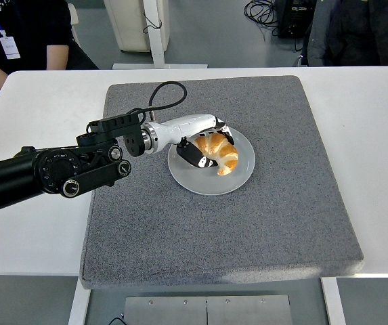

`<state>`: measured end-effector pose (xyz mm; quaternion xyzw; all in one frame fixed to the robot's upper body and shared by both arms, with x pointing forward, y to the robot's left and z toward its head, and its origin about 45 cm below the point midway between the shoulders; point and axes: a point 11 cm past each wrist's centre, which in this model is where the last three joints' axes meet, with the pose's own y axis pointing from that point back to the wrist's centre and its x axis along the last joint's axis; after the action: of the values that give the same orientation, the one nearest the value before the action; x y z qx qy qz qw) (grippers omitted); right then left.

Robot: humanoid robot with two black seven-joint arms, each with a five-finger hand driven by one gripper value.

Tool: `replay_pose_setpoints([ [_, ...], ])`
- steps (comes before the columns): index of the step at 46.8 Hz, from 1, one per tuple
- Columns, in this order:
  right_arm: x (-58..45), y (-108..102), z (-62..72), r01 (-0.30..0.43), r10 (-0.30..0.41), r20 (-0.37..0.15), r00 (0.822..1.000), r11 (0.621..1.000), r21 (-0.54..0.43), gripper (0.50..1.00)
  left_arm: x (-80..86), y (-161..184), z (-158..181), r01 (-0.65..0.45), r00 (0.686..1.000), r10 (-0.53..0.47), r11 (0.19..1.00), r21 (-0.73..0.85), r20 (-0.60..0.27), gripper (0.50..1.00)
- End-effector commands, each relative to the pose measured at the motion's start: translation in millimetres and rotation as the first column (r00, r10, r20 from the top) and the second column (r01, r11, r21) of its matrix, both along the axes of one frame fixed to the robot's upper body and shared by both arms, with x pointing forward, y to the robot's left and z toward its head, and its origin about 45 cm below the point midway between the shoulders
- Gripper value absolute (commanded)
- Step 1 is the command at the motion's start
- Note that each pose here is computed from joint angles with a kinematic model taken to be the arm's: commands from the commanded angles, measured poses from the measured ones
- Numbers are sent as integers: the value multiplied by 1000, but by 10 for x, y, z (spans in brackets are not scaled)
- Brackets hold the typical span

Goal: Place the bread on the plate

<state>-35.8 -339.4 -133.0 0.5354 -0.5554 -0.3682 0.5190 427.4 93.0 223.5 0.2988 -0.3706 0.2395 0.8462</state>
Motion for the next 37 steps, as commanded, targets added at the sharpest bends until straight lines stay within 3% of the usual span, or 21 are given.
replay_pose_setpoints([
  [1, 0, 1, 0, 0, 0, 0, 1000, 1000, 0, 1000, -2, 5, -6, -1, 1000, 1, 1000, -2, -2, 500],
  [37, -1, 1, 0, -2, 2, 0, 1000, 1000, 0, 1000, 76, 161, -100, -63, 998, 63, 998, 3, -22, 500],
])
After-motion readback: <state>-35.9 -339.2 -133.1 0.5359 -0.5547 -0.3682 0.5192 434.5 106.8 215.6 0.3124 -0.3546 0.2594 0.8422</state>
